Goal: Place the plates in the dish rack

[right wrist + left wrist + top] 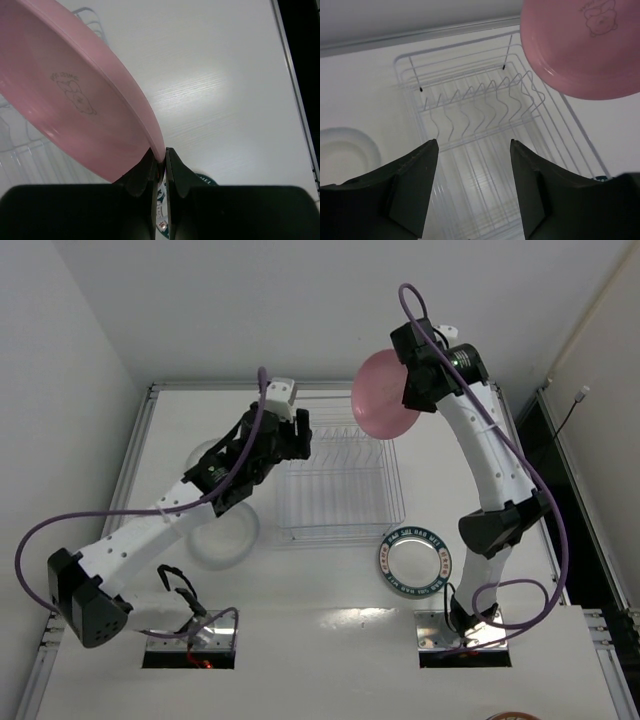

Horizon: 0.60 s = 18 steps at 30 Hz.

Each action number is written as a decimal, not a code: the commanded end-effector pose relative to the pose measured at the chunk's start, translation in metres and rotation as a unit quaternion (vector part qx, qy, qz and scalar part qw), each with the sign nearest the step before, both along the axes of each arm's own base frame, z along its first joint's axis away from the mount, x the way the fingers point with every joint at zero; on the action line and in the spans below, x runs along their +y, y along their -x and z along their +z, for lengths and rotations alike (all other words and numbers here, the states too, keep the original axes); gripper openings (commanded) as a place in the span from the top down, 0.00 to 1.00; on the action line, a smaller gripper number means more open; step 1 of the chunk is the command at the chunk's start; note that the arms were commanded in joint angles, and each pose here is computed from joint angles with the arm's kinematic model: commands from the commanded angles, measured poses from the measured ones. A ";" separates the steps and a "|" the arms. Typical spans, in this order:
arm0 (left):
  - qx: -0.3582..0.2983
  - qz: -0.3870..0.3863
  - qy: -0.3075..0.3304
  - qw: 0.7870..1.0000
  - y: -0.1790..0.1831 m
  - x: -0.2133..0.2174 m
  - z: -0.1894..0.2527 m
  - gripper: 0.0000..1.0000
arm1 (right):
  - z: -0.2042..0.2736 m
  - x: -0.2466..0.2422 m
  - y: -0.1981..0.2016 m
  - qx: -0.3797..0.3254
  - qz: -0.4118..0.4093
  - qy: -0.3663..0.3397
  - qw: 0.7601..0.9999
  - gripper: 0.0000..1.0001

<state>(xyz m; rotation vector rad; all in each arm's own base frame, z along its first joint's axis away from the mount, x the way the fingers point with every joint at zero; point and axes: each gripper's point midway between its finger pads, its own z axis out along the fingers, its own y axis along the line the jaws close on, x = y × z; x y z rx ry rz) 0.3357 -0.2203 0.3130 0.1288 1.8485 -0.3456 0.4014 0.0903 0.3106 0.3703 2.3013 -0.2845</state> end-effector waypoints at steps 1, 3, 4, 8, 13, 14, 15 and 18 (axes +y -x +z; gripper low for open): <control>-0.078 -0.059 -0.009 0.995 -0.012 -0.035 0.026 0.45 | 0.001 0.010 0.014 0.012 0.013 -0.035 0.999 1.00; -0.095 -0.128 -0.056 0.986 -0.009 -0.064 0.018 0.35 | -0.005 0.013 0.015 0.022 0.018 -0.040 0.999 1.00; -0.113 -0.168 -0.068 0.977 0.000 -0.084 0.024 0.26 | -0.008 0.015 0.016 0.028 0.022 -0.043 0.998 1.00; -0.147 -0.261 -0.117 0.947 0.012 -0.130 0.024 0.12 | -0.007 0.022 0.019 0.032 0.034 -0.061 0.997 1.00; -0.233 -0.330 -0.167 0.899 0.038 -0.162 0.013 0.08 | -0.001 0.024 0.024 0.028 0.045 -0.070 0.996 1.00; -0.240 -0.325 -0.168 0.899 0.038 -0.165 0.012 0.07 | -0.001 0.024 0.024 0.028 0.045 -0.070 0.996 1.00; -0.242 -0.326 -0.174 0.897 0.035 -0.168 0.011 0.07 | -0.001 0.024 0.024 0.028 0.045 -0.070 0.996 1.00; -0.240 -0.338 -0.180 0.892 0.035 -0.184 0.000 0.07 | 0.001 0.028 0.027 0.030 0.057 -0.080 0.995 1.00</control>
